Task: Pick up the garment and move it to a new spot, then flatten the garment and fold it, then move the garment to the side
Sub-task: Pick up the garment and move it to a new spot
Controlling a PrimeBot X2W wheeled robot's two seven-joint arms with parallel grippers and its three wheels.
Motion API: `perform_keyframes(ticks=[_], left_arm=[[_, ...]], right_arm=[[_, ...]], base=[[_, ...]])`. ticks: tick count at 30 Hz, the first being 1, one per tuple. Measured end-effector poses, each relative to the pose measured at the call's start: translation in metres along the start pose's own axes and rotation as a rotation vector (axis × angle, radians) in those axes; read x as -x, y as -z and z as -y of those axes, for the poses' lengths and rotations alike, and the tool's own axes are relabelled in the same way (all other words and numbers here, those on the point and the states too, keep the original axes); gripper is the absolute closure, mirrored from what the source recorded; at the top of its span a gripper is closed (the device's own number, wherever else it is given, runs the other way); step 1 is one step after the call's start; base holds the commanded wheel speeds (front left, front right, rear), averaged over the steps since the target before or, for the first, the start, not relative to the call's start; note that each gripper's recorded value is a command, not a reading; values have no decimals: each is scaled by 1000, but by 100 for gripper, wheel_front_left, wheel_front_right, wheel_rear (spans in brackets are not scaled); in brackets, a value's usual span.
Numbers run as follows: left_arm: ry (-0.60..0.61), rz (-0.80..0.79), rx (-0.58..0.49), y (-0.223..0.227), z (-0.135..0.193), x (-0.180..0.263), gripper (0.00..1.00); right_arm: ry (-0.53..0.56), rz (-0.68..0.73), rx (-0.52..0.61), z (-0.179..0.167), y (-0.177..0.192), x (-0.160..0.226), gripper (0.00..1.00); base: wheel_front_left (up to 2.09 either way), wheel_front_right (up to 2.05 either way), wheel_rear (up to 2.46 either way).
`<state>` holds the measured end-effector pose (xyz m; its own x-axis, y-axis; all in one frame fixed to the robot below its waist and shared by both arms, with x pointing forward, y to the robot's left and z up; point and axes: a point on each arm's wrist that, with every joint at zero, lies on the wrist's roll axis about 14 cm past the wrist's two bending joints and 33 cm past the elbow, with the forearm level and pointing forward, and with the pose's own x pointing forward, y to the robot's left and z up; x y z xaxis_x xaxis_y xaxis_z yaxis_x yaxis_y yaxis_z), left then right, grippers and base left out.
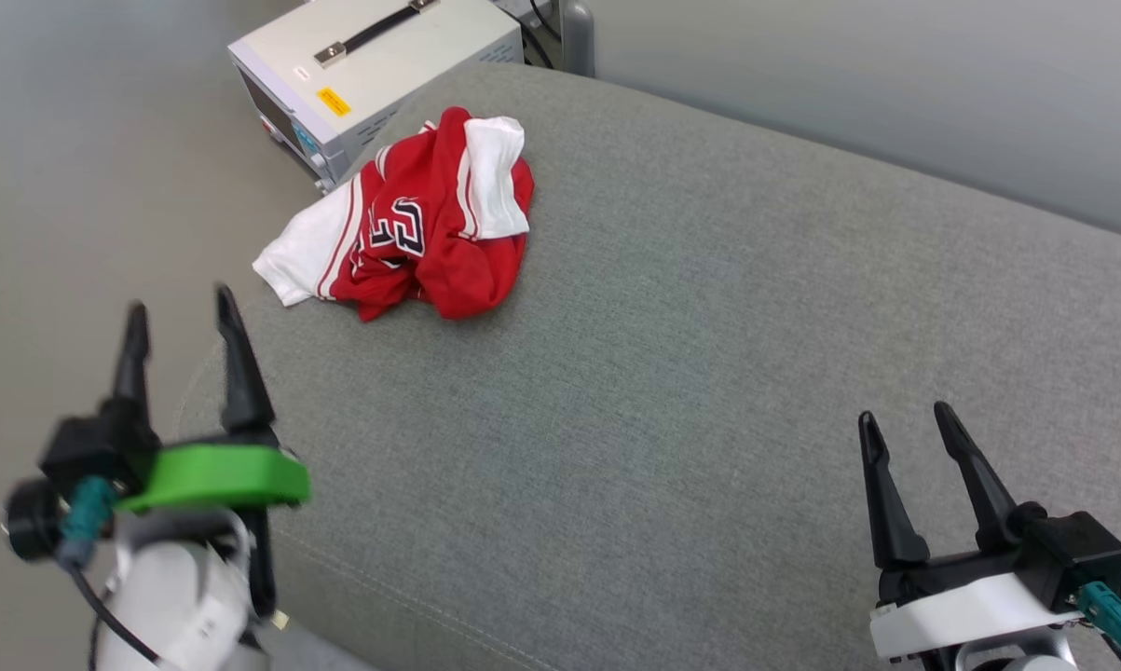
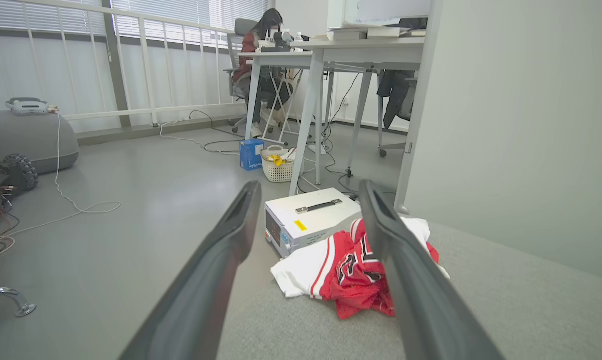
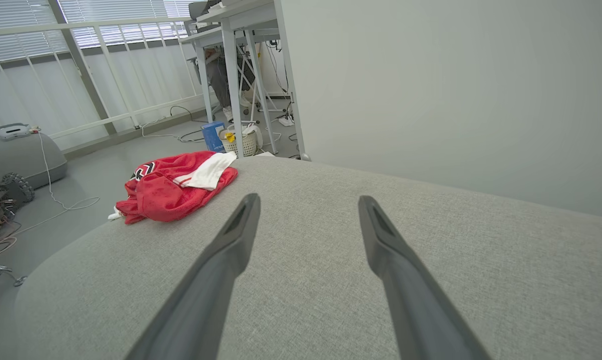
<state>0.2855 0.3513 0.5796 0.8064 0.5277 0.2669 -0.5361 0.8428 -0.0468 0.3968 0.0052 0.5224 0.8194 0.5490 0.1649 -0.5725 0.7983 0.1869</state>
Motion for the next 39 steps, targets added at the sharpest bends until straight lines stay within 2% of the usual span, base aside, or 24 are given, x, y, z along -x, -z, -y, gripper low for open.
perform_keyframes(ticks=[5,12,17,21,24,29,33,39], left_arm=[[57,110,-30,-32,1,-52,0],[151,212,-79,-64,25,-118,0],[237,213,-97,-65,57,-166,0],[298,133,-117,-50,81,-196,0],[377,28,-125,-28,108,-209,0],[480,-284,-184,36,136,-213,0],[538,-560,-257,89,145,-200,0],[607,-956,-330,156,147,-157,0]], right_arm=[[17,-1,14,11,5,-6,0],[44,-5,29,28,15,-18,0],[67,3,25,45,23,-29,0],[85,-8,21,57,33,-32,0],[103,-13,18,66,39,-33,0],[129,-25,16,78,47,-31,0],[147,-32,18,87,52,-31,0],[174,-53,16,99,62,-26,0]], base=[[0,0,0],[0,0,0],[0,0,0],[0,0,0],[0,0,0],[0,0,0],[0,0,0],[0,0,0]])
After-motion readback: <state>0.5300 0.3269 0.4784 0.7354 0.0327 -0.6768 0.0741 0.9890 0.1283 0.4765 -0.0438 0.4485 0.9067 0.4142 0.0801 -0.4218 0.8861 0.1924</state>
